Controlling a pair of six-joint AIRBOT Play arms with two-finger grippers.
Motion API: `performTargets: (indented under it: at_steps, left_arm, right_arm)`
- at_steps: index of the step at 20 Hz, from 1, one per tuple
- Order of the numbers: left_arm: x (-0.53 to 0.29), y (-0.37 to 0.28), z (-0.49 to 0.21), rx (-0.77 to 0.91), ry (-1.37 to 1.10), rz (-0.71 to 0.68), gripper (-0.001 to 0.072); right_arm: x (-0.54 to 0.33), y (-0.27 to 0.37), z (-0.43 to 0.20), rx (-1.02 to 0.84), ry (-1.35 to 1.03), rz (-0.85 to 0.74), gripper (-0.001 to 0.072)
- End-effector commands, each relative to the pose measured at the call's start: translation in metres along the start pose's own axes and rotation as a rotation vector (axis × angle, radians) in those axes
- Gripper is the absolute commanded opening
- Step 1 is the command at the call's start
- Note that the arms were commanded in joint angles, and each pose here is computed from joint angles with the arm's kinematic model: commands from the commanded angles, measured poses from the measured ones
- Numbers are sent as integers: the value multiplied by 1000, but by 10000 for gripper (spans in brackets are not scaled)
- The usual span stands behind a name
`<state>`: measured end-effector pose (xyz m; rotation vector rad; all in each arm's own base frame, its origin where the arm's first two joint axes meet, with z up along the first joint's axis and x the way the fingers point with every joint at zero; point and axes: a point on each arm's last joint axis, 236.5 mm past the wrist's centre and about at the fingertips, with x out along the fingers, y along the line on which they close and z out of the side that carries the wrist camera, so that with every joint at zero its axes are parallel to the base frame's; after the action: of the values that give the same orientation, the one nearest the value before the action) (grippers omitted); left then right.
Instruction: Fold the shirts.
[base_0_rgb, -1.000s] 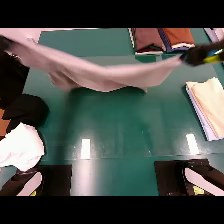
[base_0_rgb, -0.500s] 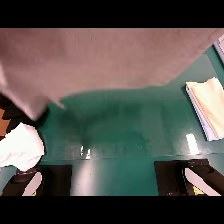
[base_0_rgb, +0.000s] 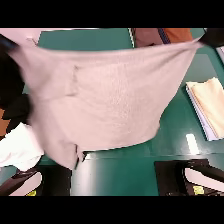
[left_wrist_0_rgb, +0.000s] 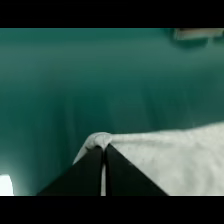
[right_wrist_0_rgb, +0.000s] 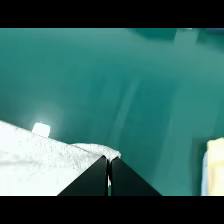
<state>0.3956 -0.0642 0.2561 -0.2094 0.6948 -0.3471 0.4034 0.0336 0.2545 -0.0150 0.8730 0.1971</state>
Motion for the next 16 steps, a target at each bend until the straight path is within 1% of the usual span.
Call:
performTargets:
  at_steps: [1,2,4,8,10,12,14,16]
  left_arm:
    - [125,34,-116,-70,360,-49,21]
    - [150,40,-133,-68,409,-54,21]
    - [190,57,-141,-99,425,-37,21]
    - [218,75,-97,-88,302,0,21]
    - [212,79,-68,-38,240,27,21]
    - [202,83,-56,20,243,57,22]
    - [196,81,-68,45,306,52,22]
    - [192,77,-94,57,405,23,22]
  right_arm:
    - [98,-12,-49,43,263,33,11]
    - [124,-15,-62,54,329,41,11]
    - [164,-23,-79,77,409,47,11]
    - [215,-43,-92,126,436,41,11]
    - [218,-53,-85,141,400,26,12]
    - [208,-66,-80,159,373,9,12]
    - [193,-74,-78,154,364,2,11]
    - [180,-72,-79,133,373,7,11]
